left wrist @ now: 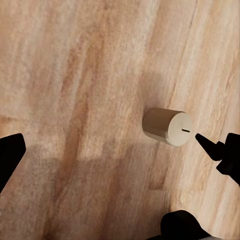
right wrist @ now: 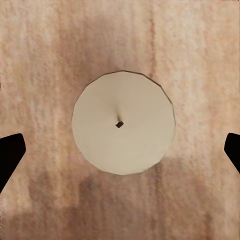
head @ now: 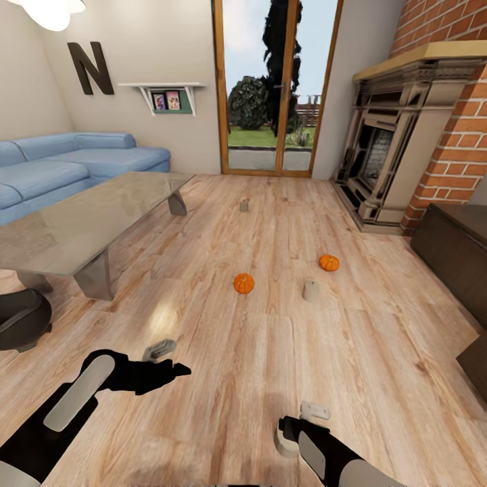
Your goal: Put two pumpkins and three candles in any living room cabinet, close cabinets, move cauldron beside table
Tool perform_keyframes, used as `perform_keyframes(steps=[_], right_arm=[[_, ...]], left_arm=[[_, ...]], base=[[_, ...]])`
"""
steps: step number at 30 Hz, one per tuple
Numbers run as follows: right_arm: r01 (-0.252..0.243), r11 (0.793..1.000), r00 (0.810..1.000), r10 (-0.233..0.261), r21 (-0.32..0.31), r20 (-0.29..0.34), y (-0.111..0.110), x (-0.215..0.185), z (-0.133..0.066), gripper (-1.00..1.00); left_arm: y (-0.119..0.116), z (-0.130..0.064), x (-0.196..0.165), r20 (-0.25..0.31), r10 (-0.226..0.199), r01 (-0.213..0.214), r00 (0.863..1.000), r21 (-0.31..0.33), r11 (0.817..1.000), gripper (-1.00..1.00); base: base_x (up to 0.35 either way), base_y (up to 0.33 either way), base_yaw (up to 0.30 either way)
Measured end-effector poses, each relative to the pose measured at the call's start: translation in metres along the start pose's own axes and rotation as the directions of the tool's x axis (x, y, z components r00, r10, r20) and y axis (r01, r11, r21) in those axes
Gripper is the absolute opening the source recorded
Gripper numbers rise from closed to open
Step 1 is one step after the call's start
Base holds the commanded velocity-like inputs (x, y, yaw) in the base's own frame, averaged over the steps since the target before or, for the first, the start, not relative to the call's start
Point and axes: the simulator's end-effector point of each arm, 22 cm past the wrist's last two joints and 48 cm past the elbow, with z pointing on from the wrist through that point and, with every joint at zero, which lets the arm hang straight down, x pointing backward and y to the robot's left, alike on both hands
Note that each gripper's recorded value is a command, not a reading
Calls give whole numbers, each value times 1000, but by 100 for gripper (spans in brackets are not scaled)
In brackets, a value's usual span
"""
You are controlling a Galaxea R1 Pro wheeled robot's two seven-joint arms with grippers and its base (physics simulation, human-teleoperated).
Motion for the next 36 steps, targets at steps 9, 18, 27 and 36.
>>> perform_keyframes(steps=[9,18,27,36], right_arm=[[6,1000,1000,-5,-20,17,11,-9,8,100],[5,1000,1000,-5,-15,-13,9,4,19,100],[3,1000,999,-4,-7,-43,5,20,29,100],[0,1000,998,0,2,-65,1,35,40,100]], left_arm=[[10,14,7,-30,-15,14,999,-9,1000,100],[20,28,16,-62,-31,30,998,-19,999,100],[28,42,24,-92,-48,45,995,-27,999,100],[38,55,34,-123,-64,60,990,-37,998,100]], base=[[0,0,0],[0,0,0],[0,0,0],[0,0,0]])
